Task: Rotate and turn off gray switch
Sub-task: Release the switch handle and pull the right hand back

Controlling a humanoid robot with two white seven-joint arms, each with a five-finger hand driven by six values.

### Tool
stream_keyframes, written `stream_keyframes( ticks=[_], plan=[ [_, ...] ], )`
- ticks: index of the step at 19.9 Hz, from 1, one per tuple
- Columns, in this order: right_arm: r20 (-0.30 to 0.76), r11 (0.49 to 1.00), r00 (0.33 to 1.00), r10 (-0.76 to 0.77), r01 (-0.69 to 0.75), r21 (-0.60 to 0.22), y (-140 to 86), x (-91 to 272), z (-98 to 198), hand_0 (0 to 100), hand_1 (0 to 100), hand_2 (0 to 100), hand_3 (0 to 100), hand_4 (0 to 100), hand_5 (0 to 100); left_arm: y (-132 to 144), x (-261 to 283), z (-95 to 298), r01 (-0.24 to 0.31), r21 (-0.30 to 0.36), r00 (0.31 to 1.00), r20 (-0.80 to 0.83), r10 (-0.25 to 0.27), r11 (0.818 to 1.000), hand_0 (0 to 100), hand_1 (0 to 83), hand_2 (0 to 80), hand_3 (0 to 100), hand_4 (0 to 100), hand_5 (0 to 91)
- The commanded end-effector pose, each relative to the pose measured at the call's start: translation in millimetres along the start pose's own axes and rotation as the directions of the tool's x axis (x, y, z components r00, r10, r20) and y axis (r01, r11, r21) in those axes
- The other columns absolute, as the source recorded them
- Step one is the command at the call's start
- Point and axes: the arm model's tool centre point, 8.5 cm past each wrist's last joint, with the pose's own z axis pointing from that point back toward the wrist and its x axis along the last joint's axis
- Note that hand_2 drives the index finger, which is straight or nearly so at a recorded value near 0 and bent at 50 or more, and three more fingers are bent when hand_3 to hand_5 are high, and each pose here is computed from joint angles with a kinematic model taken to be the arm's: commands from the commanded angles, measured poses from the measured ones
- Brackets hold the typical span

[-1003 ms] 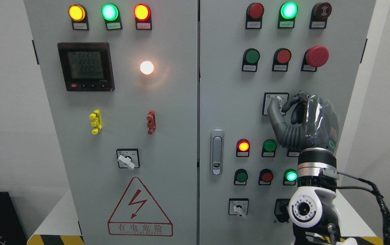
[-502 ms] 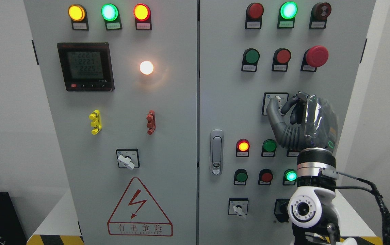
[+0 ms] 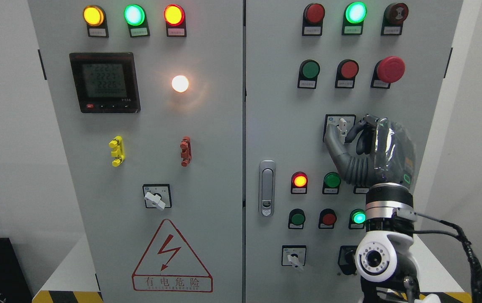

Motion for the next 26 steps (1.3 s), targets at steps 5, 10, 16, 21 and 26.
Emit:
stream_keyframes(
  ticks=[5,10,16,21,26],
  plan=[
    [0.009,1.0,1.0,0.0,0.0,-0.009,-1.9,1.0,1.3,30,45,70,100,99,100,-0.1,14.3,-1.5,-0.029,0.001,0.999,0.033,0.029,1.0,12,38.9,0.0,0,0,0.0],
    [0.015,1.0,1.0,0.007,-0.006,-0.018,-5.2,0.5,1.4,30,45,70,100,98,100,0.9,14.3,-1.5,-0.029,0.002,0.999,0.033,0.028,1.0,12,38.9,0.0,0,0,0.0],
    [0.02,0.999,1.0,0.016,-0.015,-0.033,-10.6,-2.0,2.2,30,45,70,100,98,100,-0.1,14.3,-1.5,-0.029,0.001,0.999,0.033,0.029,1.0,12,38.9,0.0,0,0,0.0],
    [0.045,0.998,0.999,0.012,-0.01,-0.066,-20.5,2.2,7.0,29,45,69,100,98,100,0.9,14.3,-1.5,-0.029,0.002,0.999,0.033,0.028,1.0,12,38.9,0.0,0,0,0.0],
    [0.1,0.995,0.994,0.032,-0.022,-0.098,-31.0,0.2,21.2,30,43,66,100,96,100,-0.1,14.3,-1.5,-0.029,0.001,0.999,0.033,0.029,1.0,12,38.9,0.0,0,0,0.0]
  ],
)
